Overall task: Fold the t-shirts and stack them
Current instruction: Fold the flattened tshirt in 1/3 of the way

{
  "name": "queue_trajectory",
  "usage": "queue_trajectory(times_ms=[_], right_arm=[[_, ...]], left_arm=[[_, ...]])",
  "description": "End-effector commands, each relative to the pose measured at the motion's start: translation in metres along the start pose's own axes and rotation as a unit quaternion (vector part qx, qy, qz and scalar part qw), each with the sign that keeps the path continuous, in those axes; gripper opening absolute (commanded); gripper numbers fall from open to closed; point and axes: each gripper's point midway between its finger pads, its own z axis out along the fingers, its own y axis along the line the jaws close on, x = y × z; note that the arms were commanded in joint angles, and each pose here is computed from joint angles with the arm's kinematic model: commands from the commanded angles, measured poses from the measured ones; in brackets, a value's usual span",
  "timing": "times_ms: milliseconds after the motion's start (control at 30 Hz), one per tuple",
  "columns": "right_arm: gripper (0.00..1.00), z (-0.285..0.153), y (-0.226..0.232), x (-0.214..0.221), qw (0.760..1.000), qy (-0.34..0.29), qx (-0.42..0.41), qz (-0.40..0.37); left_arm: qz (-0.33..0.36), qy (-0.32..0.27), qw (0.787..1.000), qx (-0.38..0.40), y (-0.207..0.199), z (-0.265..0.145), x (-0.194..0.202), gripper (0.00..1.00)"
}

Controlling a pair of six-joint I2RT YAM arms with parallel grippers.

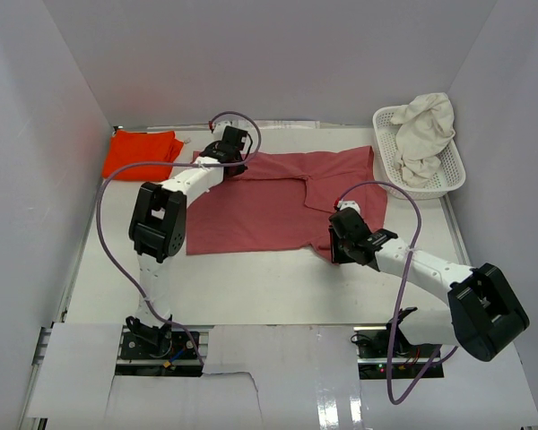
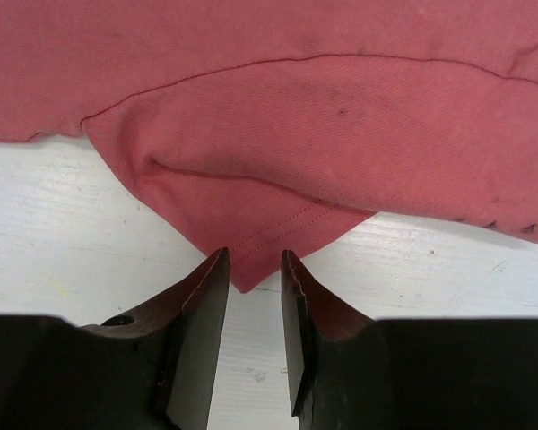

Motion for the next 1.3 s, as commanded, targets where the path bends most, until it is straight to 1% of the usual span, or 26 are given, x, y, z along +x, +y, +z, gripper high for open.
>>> queue_trajectory(times_ms=[0,200,333,467,600,667,767,833,967,1067,1267], right_arm=[[0.36,0.003,0.003,-0.011,1.000,-0.015,-0.006,0.001],[0.36,0.007,0.003,-0.004,1.000,-0.009,-0.011,0.002],[0.36,0.009,-0.001,0.001,1.000,-0.004,-0.009,0.005],[0.36,0.012,-0.002,0.007,1.000,0.004,-0.009,0.004],[0.36,0.018,-0.005,0.013,1.000,0.015,-0.004,0.005],[0.36,0.026,-0.005,0.022,0.999,0.032,-0.005,0.004],[0.36,0.033,-0.002,0.025,0.999,0.043,-0.011,0.006],[0.36,0.040,-0.002,0.031,0.998,0.057,-0.010,0.004],[0.35,0.044,0.005,0.034,0.998,0.062,-0.026,0.007],[0.35,0.042,0.007,0.034,0.998,0.061,-0.034,0.008],[0.35,0.035,0.016,0.043,0.995,0.074,-0.065,0.017]], left_arm=[[-0.004,-0.056,0.997,-0.043,0.012,-0.005,-0.030,0.26],[0.000,-0.066,0.995,-0.076,0.024,0.023,-0.032,0.25],[0.001,-0.063,0.994,-0.094,0.036,0.043,-0.026,0.24],[-0.009,-0.057,0.992,-0.111,0.053,0.056,-0.022,0.23],[-0.017,-0.060,0.989,-0.131,0.069,0.061,-0.024,0.23],[-0.016,-0.066,0.986,-0.150,0.078,0.057,-0.027,0.22],[-0.022,-0.072,0.985,-0.157,0.081,0.051,-0.028,0.22],[-0.030,-0.077,0.985,-0.152,0.080,0.045,-0.033,0.22],[-0.030,-0.080,0.988,-0.133,0.072,0.037,-0.043,0.23],[-0.014,-0.091,0.989,-0.113,0.053,0.022,-0.053,0.23],[0.006,-0.136,0.987,-0.081,0.012,-0.023,-0.091,0.24]])
